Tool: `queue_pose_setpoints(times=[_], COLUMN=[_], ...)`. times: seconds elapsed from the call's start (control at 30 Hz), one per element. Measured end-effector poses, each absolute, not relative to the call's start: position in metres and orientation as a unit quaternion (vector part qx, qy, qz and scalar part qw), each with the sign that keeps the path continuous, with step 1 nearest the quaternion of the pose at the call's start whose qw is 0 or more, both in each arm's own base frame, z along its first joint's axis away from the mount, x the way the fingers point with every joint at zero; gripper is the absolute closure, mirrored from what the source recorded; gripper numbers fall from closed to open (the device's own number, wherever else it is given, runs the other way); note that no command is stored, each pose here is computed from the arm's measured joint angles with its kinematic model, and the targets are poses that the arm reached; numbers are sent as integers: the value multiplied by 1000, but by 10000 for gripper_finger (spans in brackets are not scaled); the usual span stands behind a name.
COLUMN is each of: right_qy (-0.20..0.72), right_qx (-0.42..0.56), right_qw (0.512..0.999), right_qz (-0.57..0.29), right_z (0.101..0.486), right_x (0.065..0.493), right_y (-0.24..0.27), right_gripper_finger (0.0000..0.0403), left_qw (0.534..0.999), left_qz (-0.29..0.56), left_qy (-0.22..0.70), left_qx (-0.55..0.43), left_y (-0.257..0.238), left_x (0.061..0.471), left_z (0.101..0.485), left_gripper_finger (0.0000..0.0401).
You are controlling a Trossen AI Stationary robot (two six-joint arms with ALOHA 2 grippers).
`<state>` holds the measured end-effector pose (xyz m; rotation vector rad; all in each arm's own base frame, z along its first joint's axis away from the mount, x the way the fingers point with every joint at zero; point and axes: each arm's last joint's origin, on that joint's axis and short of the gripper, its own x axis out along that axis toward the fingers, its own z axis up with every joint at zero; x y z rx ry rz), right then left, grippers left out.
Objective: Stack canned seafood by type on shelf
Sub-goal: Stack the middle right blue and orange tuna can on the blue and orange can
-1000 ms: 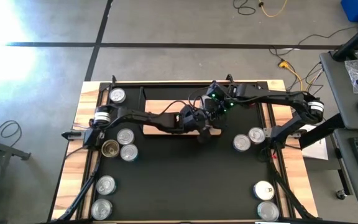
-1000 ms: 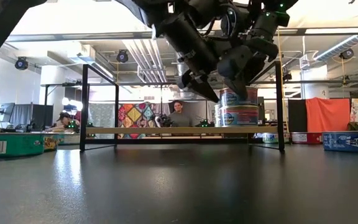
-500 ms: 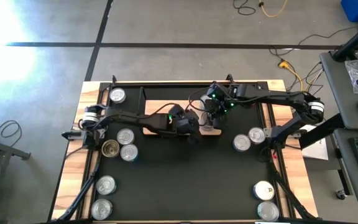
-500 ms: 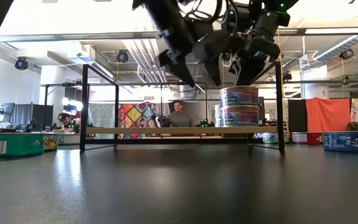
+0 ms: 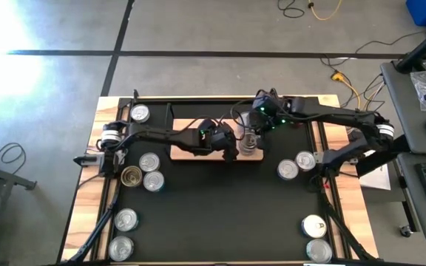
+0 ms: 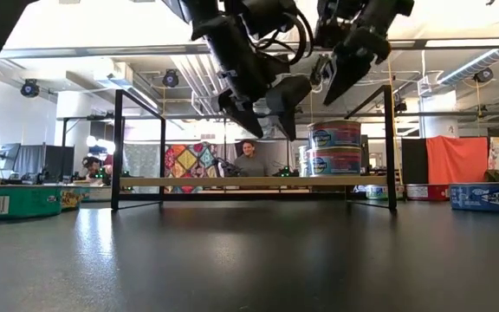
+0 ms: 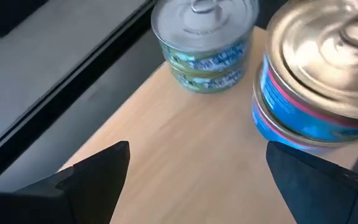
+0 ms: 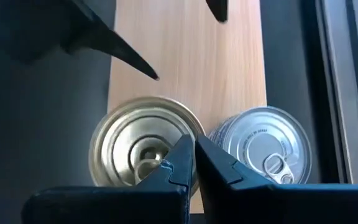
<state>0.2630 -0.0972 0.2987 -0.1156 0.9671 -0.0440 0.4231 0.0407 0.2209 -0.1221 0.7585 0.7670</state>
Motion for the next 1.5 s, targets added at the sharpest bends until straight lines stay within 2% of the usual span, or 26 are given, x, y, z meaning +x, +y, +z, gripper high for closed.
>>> queue_pose_setpoints(times=[0.13,0.4,0.6,0.87,1.23,1.5], right_qy=[447,476,501,524,540,545], right_qx=[-37,10,18,3,-8,-30], right_qw=[893,878,865,852,841,835], right_qz=[-33,-40,-2,-6,-29,-66], right_z=[306,277,270,264,252,256], right_x=[258,270,270,266,274,274], right_y=[-95,-96,-87,-91,-96,-99], right_gripper_finger=[390,390,390,390,390,390], left_qw=[840,833,827,844,902,922], left_qz=[399,397,417,416,333,233], left_qy=[364,384,367,319,254,265], left_qx=[-56,-35,-81,-112,-108,-163], left_y=[37,29,26,14,-14,-22], left_x=[412,377,336,302,278,266], left_z=[230,249,248,263,322,340], left_gripper_finger=[40,40,40,40,40,40])
